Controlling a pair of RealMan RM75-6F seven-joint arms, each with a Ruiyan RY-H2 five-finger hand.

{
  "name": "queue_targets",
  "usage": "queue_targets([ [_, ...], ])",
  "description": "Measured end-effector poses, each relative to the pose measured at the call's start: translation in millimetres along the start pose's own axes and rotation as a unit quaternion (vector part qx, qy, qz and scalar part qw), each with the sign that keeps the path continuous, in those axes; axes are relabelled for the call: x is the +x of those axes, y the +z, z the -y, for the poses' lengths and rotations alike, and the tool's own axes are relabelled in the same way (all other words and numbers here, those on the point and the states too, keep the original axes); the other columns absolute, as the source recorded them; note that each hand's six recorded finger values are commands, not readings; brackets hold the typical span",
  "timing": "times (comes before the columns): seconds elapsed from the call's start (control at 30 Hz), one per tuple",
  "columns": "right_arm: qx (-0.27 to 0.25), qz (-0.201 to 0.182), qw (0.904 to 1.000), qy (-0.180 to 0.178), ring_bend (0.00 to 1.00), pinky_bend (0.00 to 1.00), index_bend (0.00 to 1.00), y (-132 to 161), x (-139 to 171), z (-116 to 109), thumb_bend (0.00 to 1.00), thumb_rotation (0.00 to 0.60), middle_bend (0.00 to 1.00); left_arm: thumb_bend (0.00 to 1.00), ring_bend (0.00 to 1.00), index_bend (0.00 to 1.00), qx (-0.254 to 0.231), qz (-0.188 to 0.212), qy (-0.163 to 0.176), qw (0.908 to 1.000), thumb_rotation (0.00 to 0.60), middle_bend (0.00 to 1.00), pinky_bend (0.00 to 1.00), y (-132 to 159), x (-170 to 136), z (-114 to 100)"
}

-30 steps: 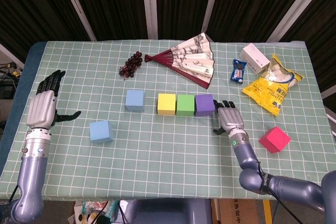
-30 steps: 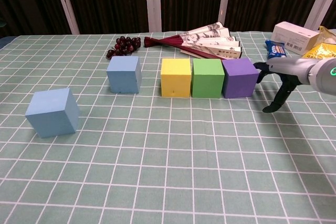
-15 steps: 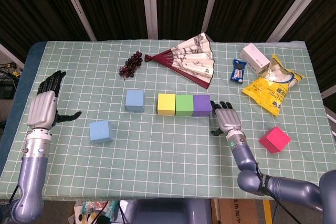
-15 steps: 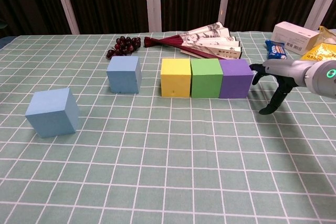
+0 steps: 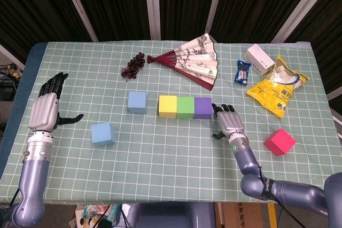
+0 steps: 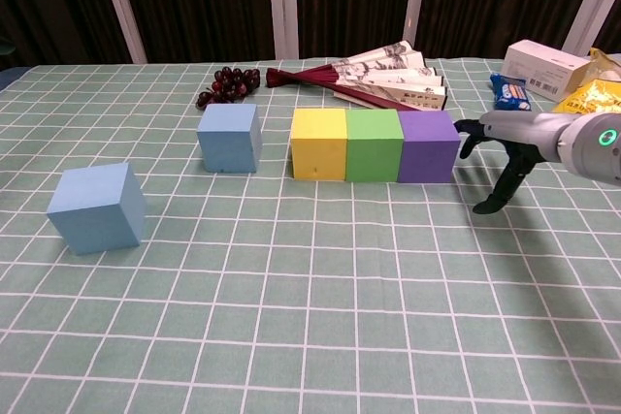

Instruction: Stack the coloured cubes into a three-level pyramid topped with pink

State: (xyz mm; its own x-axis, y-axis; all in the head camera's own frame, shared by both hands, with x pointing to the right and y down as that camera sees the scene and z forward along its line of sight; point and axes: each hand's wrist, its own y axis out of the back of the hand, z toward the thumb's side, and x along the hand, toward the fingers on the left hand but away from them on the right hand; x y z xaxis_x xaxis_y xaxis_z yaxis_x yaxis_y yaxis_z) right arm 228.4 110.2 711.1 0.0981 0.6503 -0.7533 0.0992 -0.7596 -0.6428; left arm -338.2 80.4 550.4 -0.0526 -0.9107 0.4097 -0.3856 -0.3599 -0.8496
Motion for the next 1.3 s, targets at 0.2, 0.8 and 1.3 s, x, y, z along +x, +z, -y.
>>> queue_targets([
  [0.2,-0.001,0.0,1.0,0.001,0.02,0.0,0.0,1.8,0.9,1.5,0.24,0.6,0.2,0.11,0.0,0.0,-0.001,-0.001,-0.001,1.0,0.6,0.0,0.0,-0.4,0.1,0.4],
  [0.8,0.002,0.013,0.9997,-0.019,0.0,0.0,0.0,-11.2,8.9,-9.1,0.24,0.6,0.11,0.11,0.0,0.0,0.0,-0.001,-0.005,1.0,0.6,0.0,0.0,-1.0,-0.2,2.3],
  [1.3,0.012,0.033,0.9926,-0.117,0.0,0.0,0.0,-69.0,65.8,-54.9,0.24,0.6,0.1,0.11,0.0,0.0,0.005,0.01,-0.017,0.9998,0.6,0.0,0.0,-0.3,-2.2,9.7],
])
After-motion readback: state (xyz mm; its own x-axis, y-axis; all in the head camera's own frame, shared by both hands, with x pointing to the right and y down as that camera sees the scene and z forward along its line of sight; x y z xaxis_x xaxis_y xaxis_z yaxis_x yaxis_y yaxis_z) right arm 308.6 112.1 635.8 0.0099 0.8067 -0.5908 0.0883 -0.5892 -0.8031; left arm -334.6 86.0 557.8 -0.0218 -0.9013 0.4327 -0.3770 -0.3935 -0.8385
